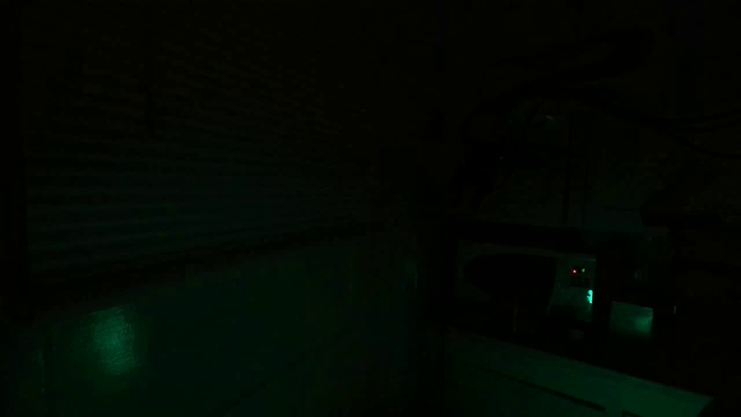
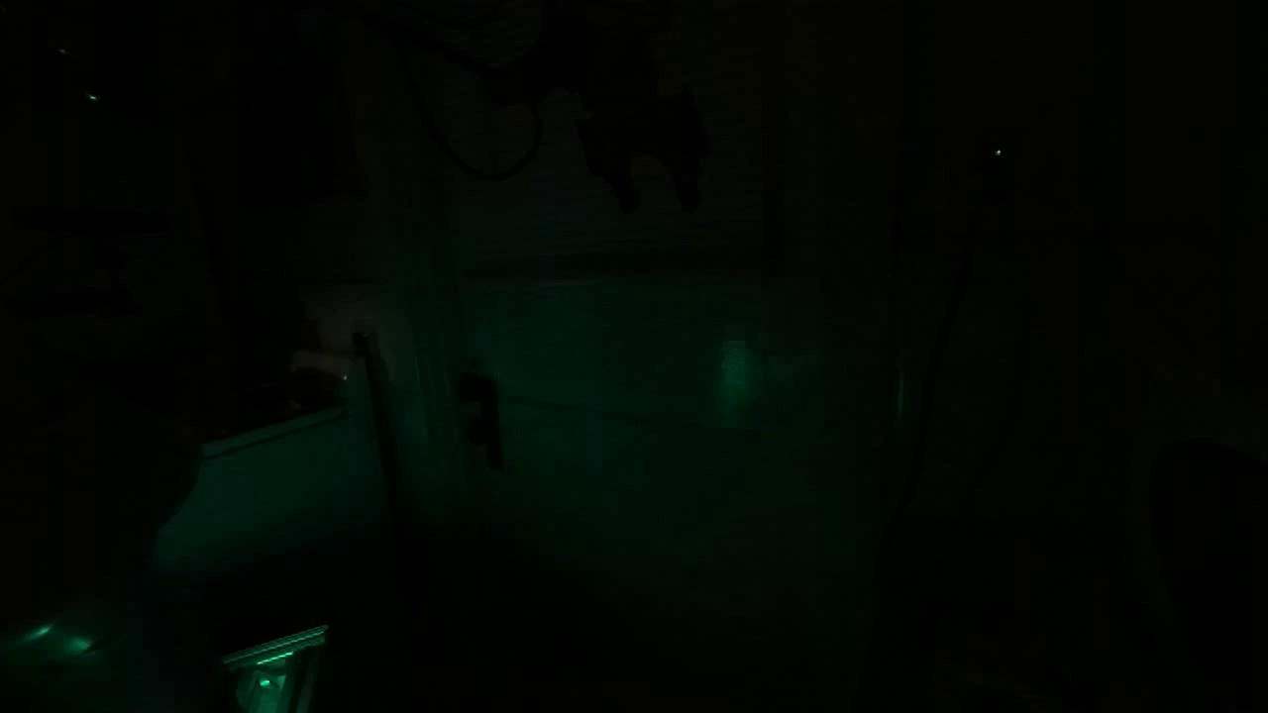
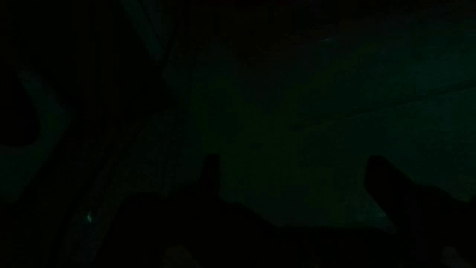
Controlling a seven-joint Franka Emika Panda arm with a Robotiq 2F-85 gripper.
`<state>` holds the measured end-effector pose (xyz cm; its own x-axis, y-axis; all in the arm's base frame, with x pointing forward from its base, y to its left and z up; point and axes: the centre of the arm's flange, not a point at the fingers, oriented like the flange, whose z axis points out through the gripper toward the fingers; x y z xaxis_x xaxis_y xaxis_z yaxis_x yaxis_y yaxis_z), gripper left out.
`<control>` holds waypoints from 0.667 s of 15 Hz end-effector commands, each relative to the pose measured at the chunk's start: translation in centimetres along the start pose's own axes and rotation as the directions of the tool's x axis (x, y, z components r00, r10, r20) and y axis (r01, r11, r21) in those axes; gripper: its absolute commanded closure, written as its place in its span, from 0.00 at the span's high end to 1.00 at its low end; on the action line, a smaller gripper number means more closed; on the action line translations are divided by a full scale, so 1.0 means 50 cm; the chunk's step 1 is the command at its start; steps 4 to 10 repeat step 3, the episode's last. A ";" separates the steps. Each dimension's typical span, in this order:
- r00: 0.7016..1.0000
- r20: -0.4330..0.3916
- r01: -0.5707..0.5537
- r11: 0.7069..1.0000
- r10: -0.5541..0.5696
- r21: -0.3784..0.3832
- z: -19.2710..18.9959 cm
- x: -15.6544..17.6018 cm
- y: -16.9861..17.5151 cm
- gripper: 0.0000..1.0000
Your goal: Turn off the light
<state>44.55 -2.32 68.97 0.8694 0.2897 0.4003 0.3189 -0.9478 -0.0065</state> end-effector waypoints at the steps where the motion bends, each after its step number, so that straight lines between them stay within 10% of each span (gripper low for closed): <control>1: 1.000 0.001 0.000 1.000 0.000 0.000 0.001 0.001 0.000 1.00; 10: 1.000 0.001 0.000 1.000 0.000 0.000 0.001 0.001 0.000 1.00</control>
